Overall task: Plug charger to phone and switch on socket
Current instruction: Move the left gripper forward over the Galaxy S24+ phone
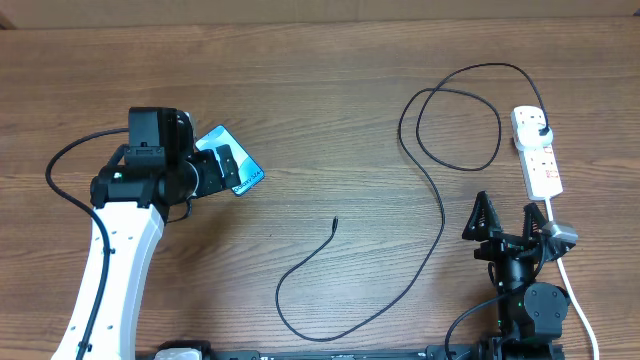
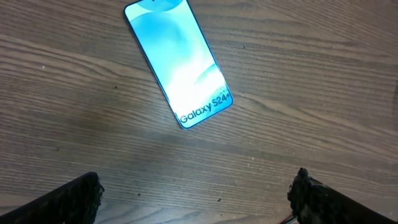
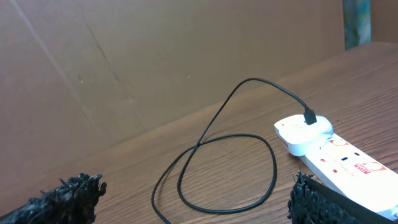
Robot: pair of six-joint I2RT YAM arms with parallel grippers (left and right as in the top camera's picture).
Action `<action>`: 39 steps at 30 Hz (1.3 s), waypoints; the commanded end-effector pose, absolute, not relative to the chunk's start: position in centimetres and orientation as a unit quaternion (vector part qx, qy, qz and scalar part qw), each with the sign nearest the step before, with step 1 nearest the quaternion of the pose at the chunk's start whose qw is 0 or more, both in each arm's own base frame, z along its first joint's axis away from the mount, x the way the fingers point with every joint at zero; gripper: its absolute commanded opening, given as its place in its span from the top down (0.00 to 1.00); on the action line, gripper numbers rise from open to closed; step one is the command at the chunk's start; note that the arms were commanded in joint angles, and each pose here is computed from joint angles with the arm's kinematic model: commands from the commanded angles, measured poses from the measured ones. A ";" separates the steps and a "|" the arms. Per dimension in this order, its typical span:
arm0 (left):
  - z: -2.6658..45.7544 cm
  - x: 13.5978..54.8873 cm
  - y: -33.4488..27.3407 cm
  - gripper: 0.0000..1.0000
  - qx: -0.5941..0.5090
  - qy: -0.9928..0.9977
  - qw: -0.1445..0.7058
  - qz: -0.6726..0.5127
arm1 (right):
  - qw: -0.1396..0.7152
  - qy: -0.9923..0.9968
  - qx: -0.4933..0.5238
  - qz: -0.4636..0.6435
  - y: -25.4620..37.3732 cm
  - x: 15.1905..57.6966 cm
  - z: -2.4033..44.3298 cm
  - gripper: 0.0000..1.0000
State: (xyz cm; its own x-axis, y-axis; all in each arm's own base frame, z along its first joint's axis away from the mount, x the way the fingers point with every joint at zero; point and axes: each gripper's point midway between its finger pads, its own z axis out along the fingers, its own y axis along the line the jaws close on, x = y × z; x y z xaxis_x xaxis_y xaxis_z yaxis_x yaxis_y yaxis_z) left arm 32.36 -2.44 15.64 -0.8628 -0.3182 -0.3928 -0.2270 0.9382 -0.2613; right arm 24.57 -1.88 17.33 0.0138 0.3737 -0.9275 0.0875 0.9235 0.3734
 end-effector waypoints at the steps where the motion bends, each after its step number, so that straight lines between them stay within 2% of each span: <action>1: 16.4 33.0 -2.1 0.00 -0.160 0.954 0.230 -0.103 | 0.694 0.694 0.169 0.095 -2.2 24.6 17.1 0.00; 11: 16.3 32.9 -2.2 0.00 -0.176 0.952 0.226 -0.109 | 0.694 0.694 0.169 0.095 -2.2 24.6 17.1 0.00; 18: 15.9 32.4 -1.3 0.00 -0.260 0.937 0.212 -0.097 | 0.694 0.694 0.169 0.095 -2.2 24.6 17.1 0.00; 28: 15.8 32.3 -1.2 0.00 -0.318 0.920 0.202 -0.107 | 0.694 0.694 0.169 0.095 -2.2 24.6 17.1 0.00; 39: 12.5 32.1 -1.7 0.00 -0.384 0.908 0.147 -0.080 | 0.694 0.694 0.169 0.095 -2.2 24.6 17.1 0.00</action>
State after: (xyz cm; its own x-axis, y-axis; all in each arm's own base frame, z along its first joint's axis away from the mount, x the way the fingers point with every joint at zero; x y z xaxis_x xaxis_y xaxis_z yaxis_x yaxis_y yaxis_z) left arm 31.50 -1.30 13.05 -0.6942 -0.6840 -0.2241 -0.6298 0.7280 -0.2709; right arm 24.57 -1.89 17.31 0.0129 0.3734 -0.9276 0.0883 0.9236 0.3730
